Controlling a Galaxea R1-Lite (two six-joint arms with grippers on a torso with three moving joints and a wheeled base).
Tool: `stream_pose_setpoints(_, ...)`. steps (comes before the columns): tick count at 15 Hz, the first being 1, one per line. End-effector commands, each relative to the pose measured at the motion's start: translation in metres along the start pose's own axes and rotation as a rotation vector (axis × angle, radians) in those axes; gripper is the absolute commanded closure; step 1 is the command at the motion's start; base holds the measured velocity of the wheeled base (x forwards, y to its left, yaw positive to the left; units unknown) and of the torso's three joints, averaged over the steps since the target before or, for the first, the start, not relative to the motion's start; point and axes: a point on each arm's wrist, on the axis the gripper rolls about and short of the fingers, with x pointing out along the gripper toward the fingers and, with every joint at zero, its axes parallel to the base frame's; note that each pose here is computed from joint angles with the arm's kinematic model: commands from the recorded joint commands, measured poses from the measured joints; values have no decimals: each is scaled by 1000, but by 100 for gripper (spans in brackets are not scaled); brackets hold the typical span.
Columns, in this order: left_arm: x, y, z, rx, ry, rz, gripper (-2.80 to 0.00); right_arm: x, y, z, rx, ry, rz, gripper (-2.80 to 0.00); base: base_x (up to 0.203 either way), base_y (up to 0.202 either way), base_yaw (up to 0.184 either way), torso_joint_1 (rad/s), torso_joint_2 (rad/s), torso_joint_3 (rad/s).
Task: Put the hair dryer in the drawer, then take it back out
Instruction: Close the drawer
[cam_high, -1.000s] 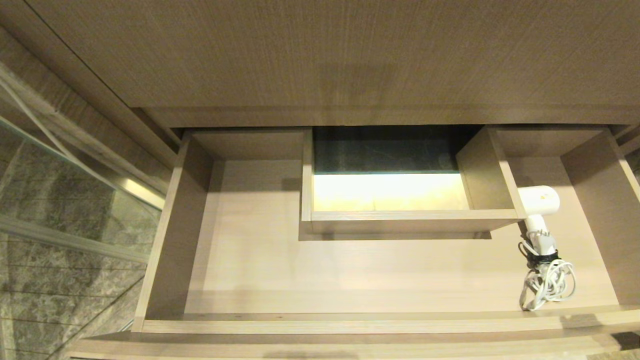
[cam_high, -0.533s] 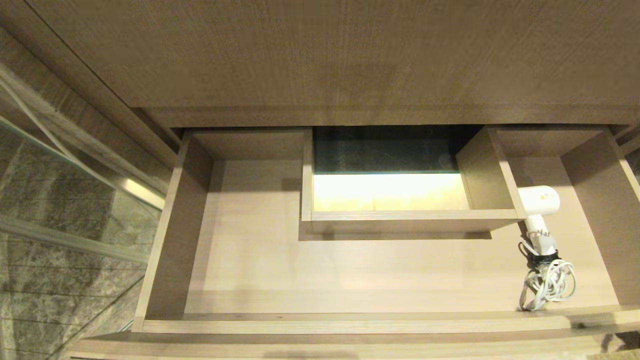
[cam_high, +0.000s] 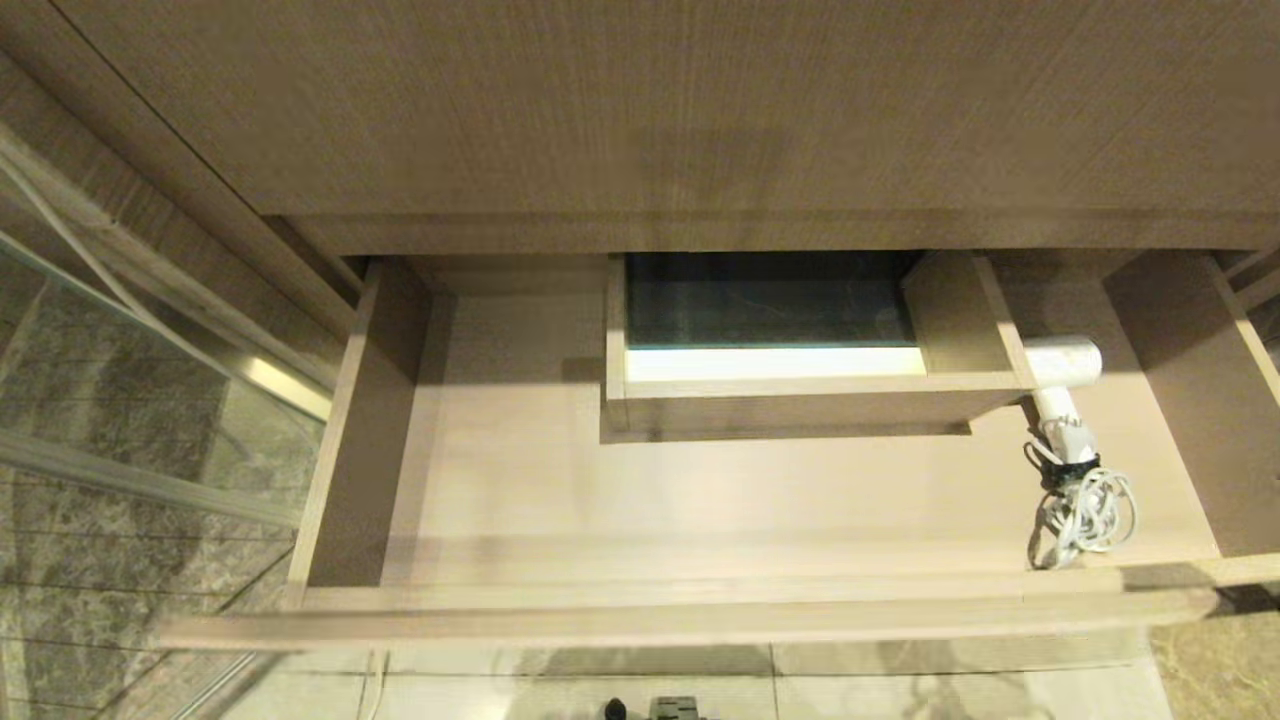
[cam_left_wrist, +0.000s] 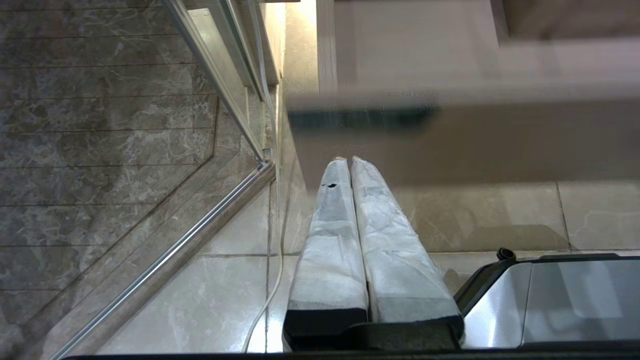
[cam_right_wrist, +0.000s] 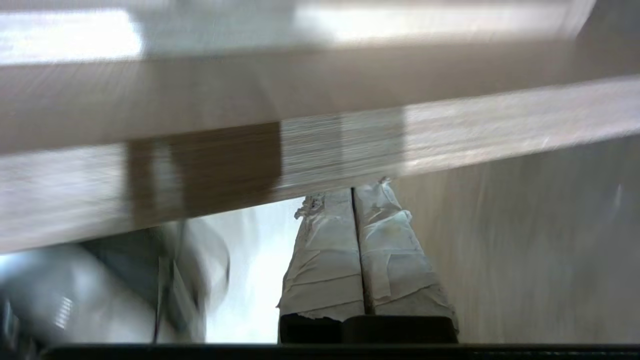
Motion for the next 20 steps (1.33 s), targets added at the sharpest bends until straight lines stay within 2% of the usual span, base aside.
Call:
stream_pose_setpoints(1, 0, 0, 0, 0, 0, 0, 0, 1, -1, 16, 5, -128, -22, 0, 0, 0, 0, 0, 0, 0)
stream_pose_setpoints(4, 0, 0, 0, 0, 0, 0, 0, -2, 3, 47, 37, -358, -31, 0, 0, 0, 0, 0, 0, 0)
stream_pose_setpoints(6, 0, 0, 0, 0, 0, 0, 0, -7, 0, 59, 53, -425, -45, 0, 0, 0, 0, 0, 0, 0)
stream_pose_setpoints(13, 0, 0, 0, 0, 0, 0, 0, -30, 0, 37, 25, -412, -37, 0, 0, 0, 0, 0, 0, 0)
stream_pose_setpoints(15, 0, 0, 0, 0, 0, 0, 0, -32, 2, 29, -5, -408, -42, 0, 0, 0, 0, 0, 0, 0)
stream_pose_setpoints(20, 0, 0, 0, 0, 0, 0, 0, -46, 5, 6, -34, -384, -9, 0, 0, 0, 0, 0, 0, 0)
